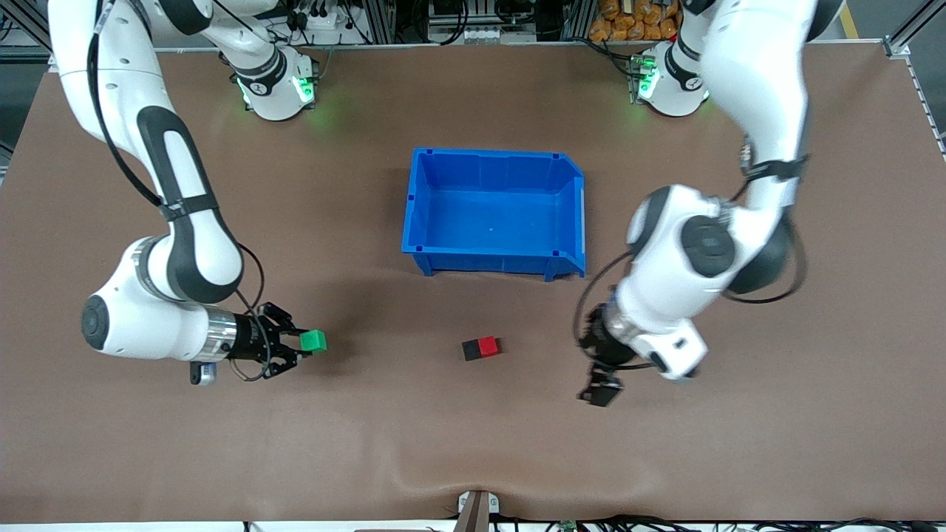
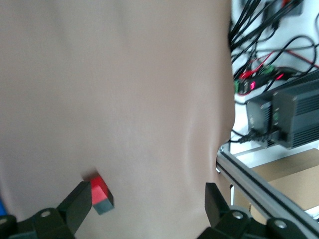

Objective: Attach green and red cubes to black cube

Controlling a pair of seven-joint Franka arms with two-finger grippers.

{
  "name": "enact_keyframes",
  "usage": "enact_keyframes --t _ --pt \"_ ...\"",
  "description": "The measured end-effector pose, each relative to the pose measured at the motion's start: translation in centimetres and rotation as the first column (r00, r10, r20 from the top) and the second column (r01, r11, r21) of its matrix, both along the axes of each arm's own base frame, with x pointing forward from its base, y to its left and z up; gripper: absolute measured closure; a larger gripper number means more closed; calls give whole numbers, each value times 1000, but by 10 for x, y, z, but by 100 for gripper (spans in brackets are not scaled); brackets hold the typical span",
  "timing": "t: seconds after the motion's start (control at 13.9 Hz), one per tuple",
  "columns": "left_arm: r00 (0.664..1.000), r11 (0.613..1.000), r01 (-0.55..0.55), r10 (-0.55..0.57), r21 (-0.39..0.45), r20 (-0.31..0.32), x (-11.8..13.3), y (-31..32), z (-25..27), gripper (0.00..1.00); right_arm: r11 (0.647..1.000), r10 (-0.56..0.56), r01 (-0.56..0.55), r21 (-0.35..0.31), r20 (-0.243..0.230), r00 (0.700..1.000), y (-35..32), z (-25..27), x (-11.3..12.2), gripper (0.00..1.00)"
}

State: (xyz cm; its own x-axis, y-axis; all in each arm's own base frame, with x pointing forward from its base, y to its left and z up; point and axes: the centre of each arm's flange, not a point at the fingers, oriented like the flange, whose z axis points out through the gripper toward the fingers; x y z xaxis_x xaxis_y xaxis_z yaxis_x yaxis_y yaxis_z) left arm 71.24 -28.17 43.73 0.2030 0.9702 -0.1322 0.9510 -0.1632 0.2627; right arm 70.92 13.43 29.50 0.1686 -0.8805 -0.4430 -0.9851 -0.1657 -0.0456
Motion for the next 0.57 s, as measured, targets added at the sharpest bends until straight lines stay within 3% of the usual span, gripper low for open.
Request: enact_keyframes --t 0.29,0.57 --pt "989 987 144 -142 69 -27 -7 85 62 0 993 -114 114 7 22 993 50 -6 12 60" --pt "943 935 333 -331 123 -42 -45 143 104 0 986 -166 166 25 29 986 81 -9 26 60"
